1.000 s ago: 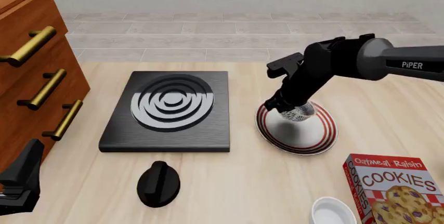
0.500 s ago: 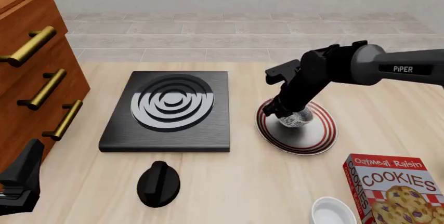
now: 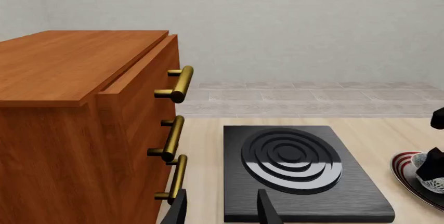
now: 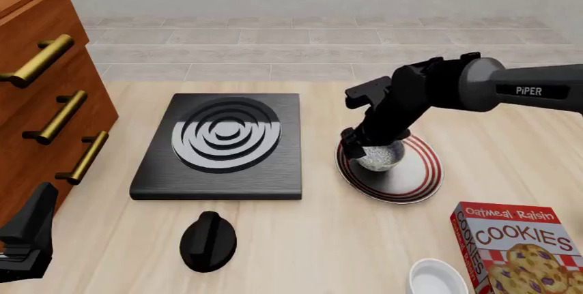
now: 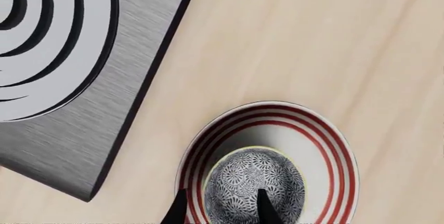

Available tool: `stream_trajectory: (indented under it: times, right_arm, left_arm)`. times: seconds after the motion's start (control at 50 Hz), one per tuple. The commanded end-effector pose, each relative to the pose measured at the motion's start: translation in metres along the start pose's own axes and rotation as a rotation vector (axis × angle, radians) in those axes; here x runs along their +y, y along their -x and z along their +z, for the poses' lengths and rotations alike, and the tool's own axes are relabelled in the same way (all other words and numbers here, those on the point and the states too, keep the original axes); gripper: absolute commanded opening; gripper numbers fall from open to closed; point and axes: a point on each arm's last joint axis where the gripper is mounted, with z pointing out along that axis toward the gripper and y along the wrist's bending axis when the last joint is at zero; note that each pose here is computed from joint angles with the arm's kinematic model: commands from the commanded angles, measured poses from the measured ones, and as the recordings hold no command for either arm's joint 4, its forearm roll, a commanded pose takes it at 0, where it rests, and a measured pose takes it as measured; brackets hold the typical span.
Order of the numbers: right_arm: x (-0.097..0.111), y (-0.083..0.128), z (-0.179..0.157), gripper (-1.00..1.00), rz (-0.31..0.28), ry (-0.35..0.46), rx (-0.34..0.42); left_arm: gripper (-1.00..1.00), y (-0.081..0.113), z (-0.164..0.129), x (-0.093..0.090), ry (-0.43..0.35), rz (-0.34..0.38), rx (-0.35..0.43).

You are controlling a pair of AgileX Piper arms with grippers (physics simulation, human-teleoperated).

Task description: Pick the akita bowl on the cookies box and place it on the plate.

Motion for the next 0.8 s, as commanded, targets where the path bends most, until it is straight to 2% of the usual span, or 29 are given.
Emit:
stream_trajectory:
  times: [0.02,0.2,0.42,0.8]
  right_arm:
    - [0.003,0.001,-0.007,1.00,0.000,0.002,-0.011]
    - [0.006,0.000,-0.022,1.00,-0.004,0.004,-0.027]
    - [0.018,-0.011,-0.058,1.00,-0.013,0.015,-0.065]
    - [0.037,-0.039,-0.108,1.00,-0.019,0.040,-0.131]
  left_arm:
    - [1.00,0.000,0.000,0.000,-0.004,0.000,0.000]
    - [1.00,0.000,0.000,0.000,-0.004,0.001,0.000]
    - [1.00,0.000,0.000,0.000,-0.004,0.000,0.000]
    - [1.00,0.000,0.000,0.000,-0.004,0.000,0.000]
